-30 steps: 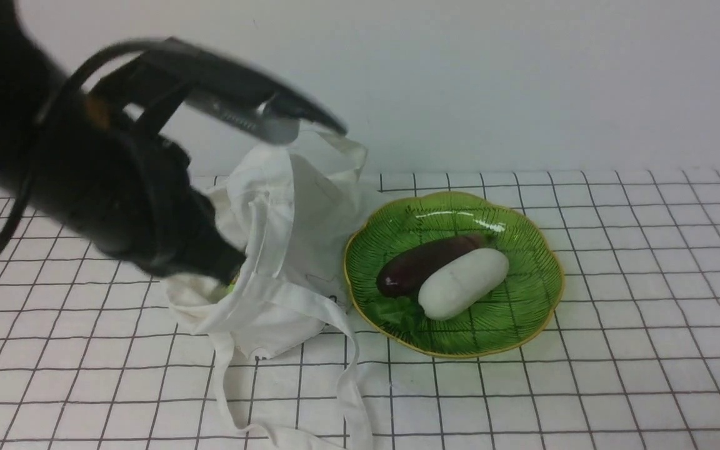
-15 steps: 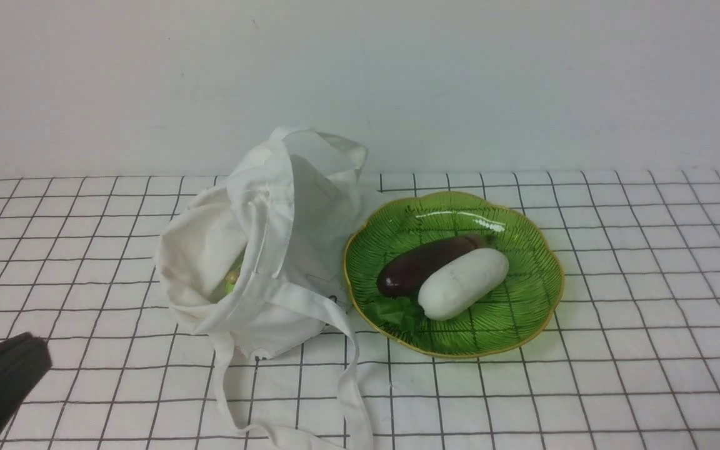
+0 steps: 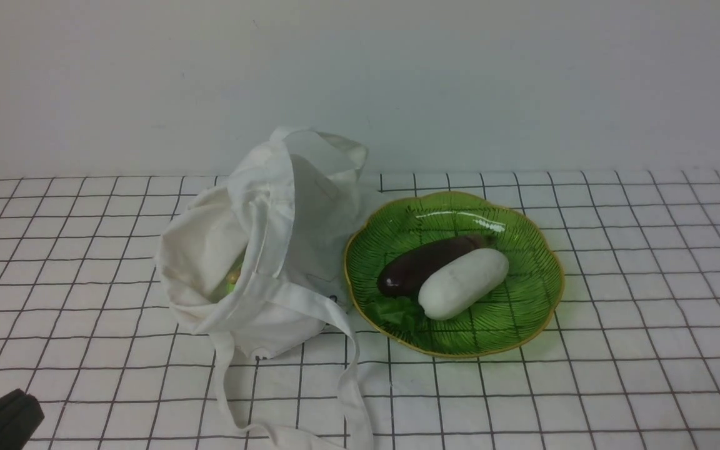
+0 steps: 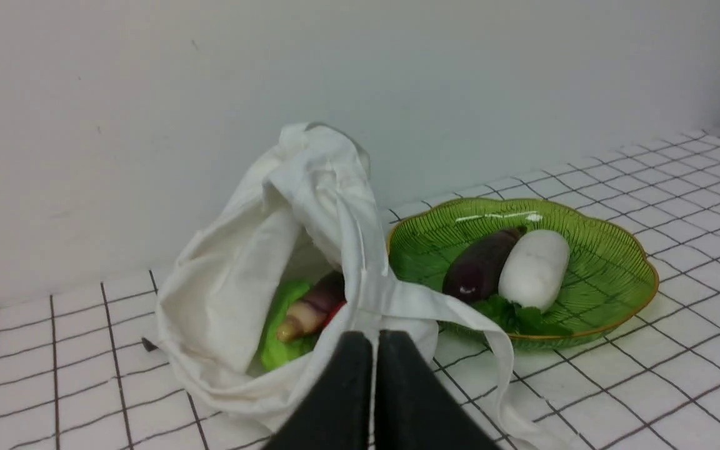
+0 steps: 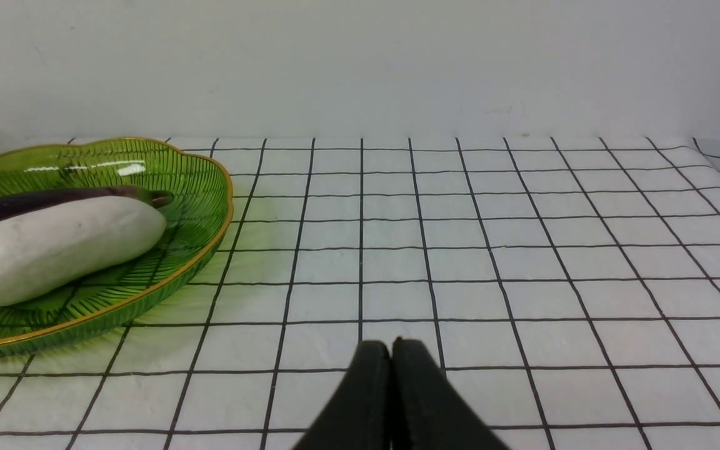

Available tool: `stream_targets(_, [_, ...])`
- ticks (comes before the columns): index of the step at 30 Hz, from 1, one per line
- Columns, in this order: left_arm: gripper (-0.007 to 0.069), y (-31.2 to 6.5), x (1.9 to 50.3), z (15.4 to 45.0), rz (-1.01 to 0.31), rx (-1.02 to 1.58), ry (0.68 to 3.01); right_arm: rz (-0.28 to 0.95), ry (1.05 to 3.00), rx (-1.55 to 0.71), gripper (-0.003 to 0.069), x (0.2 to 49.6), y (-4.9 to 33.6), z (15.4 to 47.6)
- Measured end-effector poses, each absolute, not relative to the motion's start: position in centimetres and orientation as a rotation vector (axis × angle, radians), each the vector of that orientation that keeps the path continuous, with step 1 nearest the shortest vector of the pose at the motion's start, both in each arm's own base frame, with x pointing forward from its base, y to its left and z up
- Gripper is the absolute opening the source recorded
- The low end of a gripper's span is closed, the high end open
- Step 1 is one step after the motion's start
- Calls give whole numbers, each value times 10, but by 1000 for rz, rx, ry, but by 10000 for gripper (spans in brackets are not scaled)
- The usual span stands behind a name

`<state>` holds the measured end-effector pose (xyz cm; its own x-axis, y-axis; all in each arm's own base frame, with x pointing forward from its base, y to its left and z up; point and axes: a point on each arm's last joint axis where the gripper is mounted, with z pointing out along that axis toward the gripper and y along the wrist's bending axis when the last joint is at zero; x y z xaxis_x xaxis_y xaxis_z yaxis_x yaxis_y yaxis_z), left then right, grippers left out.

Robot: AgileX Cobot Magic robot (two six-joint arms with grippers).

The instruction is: Take vegetables from bag on white checkered tablecloth place on plate.

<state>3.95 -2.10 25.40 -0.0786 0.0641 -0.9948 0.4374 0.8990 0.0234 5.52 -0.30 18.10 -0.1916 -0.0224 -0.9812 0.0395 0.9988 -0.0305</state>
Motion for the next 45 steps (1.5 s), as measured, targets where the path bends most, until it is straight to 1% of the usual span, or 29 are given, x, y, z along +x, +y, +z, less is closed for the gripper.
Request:
stream_targets(12, [-8, -21, 39, 251, -321, 402, 1656, -56, 1763, 13, -18, 55, -3, 181])
stream_targets(17, [-8, -22, 42, 237, -314, 411, 1695, -56, 1763, 13, -18, 55, -3, 181])
stream_targets(18, [-8, -23, 45, 227, -299, 411, 1707, -56, 1763, 13, -18, 55, -3, 181])
stream_targets(19, [-8, -23, 46, 224, -295, 408, 1709, -56, 1763, 13, -18, 55, -3, 181])
stream_targets(20, [-8, -22, 49, 215, -275, 388, 1718, -56, 1763, 13, -18, 55, -3, 181])
stream_targets(23, [-8, -18, 53, 203, -206, 293, 1737, -56, 1763, 13, -18, 55, -3, 181])
stream_targets(25, [-8, -14, 54, 200, -160, 240, 1747, -56, 1763, 13, -18, 55, -3, 181])
stream_targets(27, [-8, -8, 56, 198, -79, 150, 1763, -56, 1763, 13, -18, 55, -3, 181])
stream_targets(28, [-8, -7, 56, 198, -65, 137, 1764, -56, 1763, 13, -18, 55, -3, 181])
stream_targets(31, [-8, 0, 56, 198, 35, 22, 1769, -56, 1763, 13, -18, 55, -3, 181])
stream_targets(34, [-8, 4, 56, 198, 81, -32, 1769, -56, 1763, 13, -18, 55, -3, 181])
stream_targets(45, [-8, 4, 52, 192, 86, -38, 1800, -56, 1763, 13, -18, 55, -3, 181])
